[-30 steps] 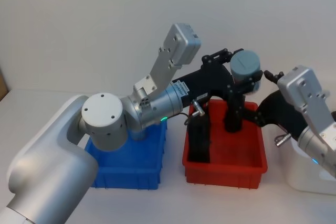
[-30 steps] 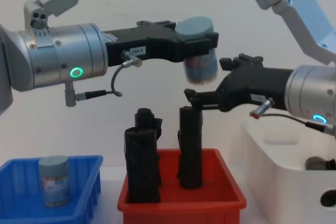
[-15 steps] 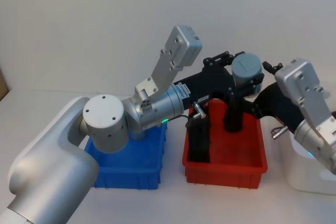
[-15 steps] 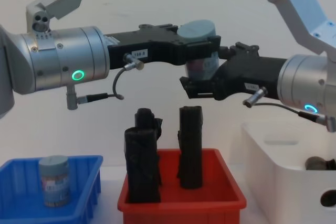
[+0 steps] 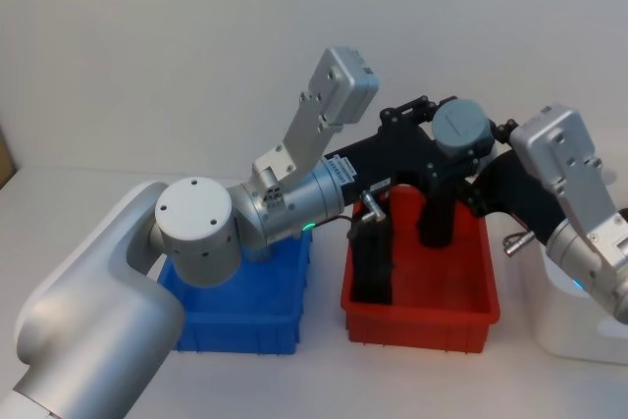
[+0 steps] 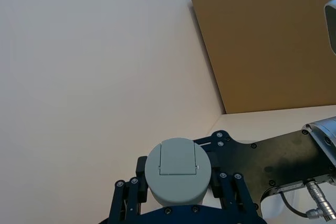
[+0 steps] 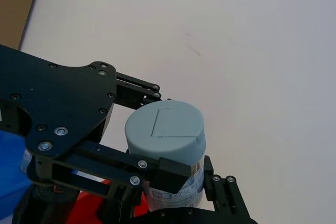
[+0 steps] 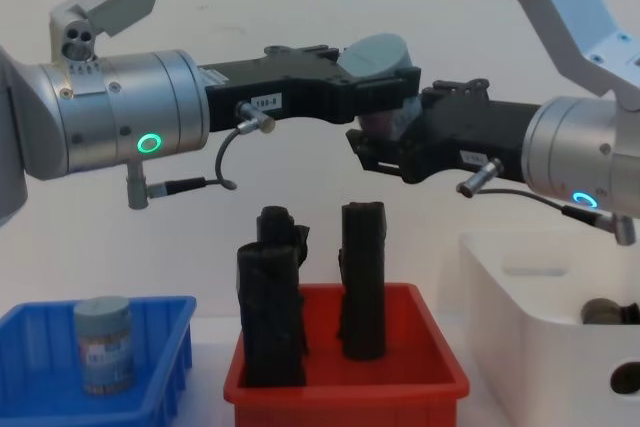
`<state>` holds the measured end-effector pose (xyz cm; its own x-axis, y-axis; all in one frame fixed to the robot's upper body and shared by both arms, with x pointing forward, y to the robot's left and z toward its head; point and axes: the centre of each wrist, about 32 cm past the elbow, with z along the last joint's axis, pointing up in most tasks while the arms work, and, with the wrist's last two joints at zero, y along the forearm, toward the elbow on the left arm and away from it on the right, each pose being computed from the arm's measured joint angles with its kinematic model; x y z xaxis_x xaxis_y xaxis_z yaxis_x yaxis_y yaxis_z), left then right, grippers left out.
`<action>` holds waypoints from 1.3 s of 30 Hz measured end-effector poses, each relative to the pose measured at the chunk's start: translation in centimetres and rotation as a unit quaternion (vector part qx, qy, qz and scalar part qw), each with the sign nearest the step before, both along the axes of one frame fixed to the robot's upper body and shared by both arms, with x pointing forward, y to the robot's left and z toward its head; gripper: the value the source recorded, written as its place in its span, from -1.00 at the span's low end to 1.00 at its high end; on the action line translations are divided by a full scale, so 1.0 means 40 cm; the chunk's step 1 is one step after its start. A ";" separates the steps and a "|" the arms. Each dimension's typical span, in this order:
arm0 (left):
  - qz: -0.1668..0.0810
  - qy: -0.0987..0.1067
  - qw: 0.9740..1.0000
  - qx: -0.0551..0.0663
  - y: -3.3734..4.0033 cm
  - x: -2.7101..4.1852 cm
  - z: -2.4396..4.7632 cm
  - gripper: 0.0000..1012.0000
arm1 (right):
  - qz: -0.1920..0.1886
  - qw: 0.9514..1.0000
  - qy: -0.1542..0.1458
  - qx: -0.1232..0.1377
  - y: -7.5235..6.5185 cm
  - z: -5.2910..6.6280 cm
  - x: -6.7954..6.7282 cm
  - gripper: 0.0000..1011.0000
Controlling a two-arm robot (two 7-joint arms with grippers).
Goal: Pick the cotton swabs from the blue box and place them into the white box.
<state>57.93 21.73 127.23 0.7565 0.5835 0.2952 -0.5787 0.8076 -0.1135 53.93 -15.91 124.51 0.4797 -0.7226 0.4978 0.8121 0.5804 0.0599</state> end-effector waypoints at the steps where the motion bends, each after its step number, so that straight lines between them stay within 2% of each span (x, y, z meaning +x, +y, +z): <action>1: 0.000 0.000 1.000 0.000 0.000 0.000 0.000 0.32 | 0.000 1.000 0.000 0.000 0.000 0.000 0.000 0.28; 16: 0.001 0.001 1.000 0.000 0.000 -0.001 0.000 0.32 | -0.001 1.000 -0.002 0.002 0.002 0.002 0.001 0.27; 20: 0.001 0.003 1.000 0.003 0.000 -0.001 -0.002 0.47 | -0.001 1.000 -0.004 0.003 0.003 0.005 0.001 0.27; 21: 0.001 0.003 1.000 0.003 0.000 -0.001 -0.002 0.57 | -0.002 1.000 -0.004 0.003 0.003 0.005 0.001 0.27; 25: 0.001 0.003 1.000 0.003 0.000 -0.001 -0.002 0.81 | -0.002 1.000 -0.005 0.003 0.002 0.005 0.001 0.27; 26: 0.001 0.003 1.000 0.003 0.000 -0.001 -0.002 0.81 | -0.003 1.000 -0.005 0.003 0.002 0.005 0.001 0.27; 28: 0.001 0.003 1.000 0.002 0.000 -0.001 -0.002 0.98 | -0.007 1.000 -0.005 0.002 0.002 0.004 0.002 0.27; 39: 0.001 0.002 1.000 0.002 0.000 -0.001 -0.001 0.98 | -0.052 0.999 -0.008 -0.004 -0.005 -0.004 0.013 0.27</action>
<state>57.89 21.73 127.19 0.7566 0.5841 0.2941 -0.5809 0.8068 -0.1079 54.45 -16.12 124.35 0.3945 -0.7634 0.5115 0.8666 0.4941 0.0690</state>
